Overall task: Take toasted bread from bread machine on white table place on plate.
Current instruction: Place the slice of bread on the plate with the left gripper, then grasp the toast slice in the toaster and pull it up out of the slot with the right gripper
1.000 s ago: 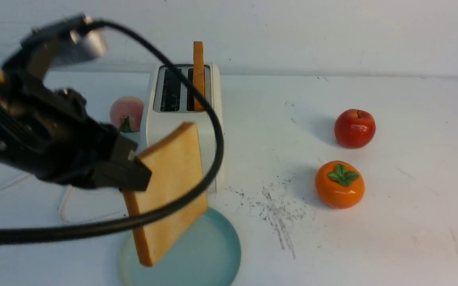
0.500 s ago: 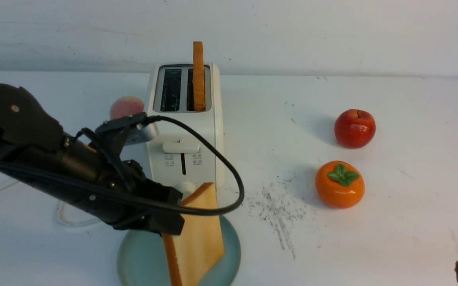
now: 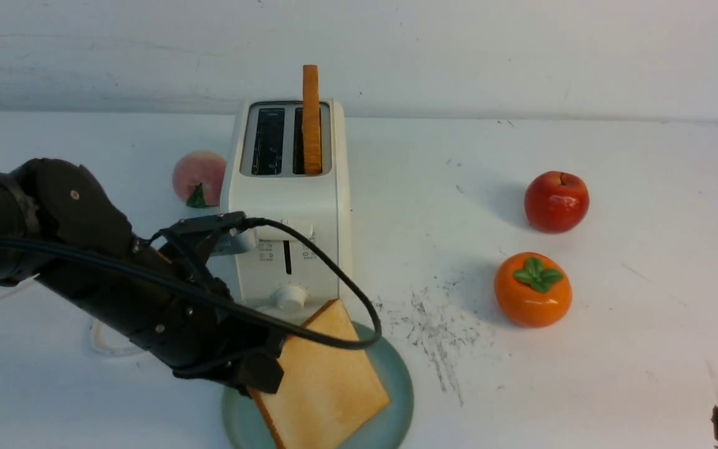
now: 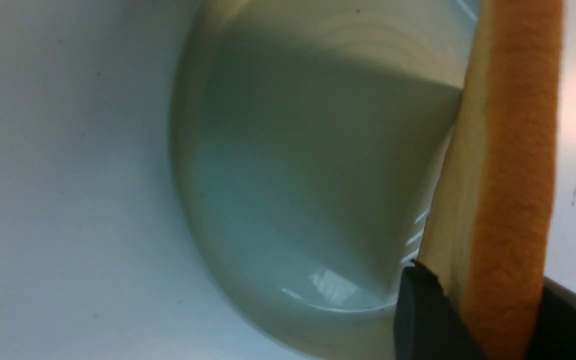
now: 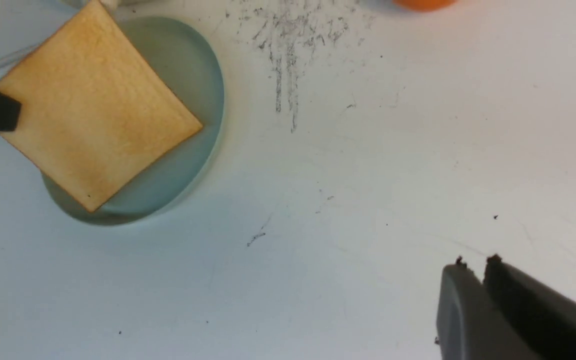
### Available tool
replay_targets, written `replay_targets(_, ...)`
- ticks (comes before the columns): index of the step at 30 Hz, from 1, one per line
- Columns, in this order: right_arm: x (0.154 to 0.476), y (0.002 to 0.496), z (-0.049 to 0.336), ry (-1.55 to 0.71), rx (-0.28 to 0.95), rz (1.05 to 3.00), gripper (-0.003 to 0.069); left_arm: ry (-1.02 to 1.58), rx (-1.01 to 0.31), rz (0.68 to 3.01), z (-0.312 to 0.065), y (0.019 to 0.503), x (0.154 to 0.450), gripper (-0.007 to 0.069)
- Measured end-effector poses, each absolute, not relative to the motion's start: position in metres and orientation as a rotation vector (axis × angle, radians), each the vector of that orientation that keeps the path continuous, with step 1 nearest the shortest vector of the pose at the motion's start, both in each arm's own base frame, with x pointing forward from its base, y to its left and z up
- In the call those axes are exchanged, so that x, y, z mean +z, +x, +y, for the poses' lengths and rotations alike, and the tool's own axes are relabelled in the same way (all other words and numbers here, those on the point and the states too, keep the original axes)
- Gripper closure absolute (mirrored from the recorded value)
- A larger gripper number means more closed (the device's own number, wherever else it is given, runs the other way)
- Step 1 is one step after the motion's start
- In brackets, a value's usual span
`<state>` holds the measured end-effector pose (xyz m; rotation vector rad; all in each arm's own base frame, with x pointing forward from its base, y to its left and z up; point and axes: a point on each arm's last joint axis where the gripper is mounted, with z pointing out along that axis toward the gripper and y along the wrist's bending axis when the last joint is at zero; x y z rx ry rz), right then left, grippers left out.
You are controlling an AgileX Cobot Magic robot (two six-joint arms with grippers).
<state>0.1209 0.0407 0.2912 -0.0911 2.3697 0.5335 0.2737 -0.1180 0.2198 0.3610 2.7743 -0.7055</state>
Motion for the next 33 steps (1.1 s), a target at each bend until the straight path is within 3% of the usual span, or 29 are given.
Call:
replay_targets(1,0.292,0.121,0.041,-0.087,0.541,2.365,0.0594,0.368,-0.697,2.775,-0.118,0.274,0.22,0.0356)
replay_targets(2,0.294,0.122,0.043,-0.063,0.581,2.341,0.0593,0.407,-0.656,2.785,-0.115,0.273,0.218,0.0266)
replay_targets(4,0.299,0.123,0.045,-0.055,0.621,2.315,0.059,0.447,-0.615,2.793,-0.113,0.272,0.217,0.0214)
replay_targets(9,0.325,0.133,0.054,-0.129,0.727,2.211,0.0586,0.429,-0.477,2.806,-0.104,0.272,0.226,0.0183)
replay_targets(15,0.35,0.162,0.068,-0.231,0.902,2.146,0.0584,0.301,-0.294,2.767,-0.09,0.268,0.253,0.0298)
replay_targets(18,0.366,0.189,0.088,-0.351,0.999,2.115,0.0584,0.188,-0.21,2.73,-0.078,0.252,0.278,0.0463)
replay_targets(19,0.366,0.192,0.089,-0.358,1.001,2.119,0.0584,0.186,-0.202,2.726,-0.077,0.251,0.279,0.0474)
replay_targets(20,0.373,0.202,0.104,-0.424,1.021,2.102,0.0584,0.155,-0.187,2.692,-0.072,0.241,0.293,0.0561)
replay_targets(22,0.38,0.217,0.125,-0.489,1.015,2.093,0.0584,0.139,-0.185,2.634,-0.066,0.225,0.312,0.064)
replay_targets(30,0.379,0.276,0.196,-0.627,0.854,2.144,0.0566,0.079,-0.244,2.372,-0.044,0.153,0.373,0.0639)
replay_targets(33,0.371,0.314,0.223,-0.611,0.755,2.158,0.0496,0.046,-0.252,2.298,-0.032,0.116,0.388,0.0639)
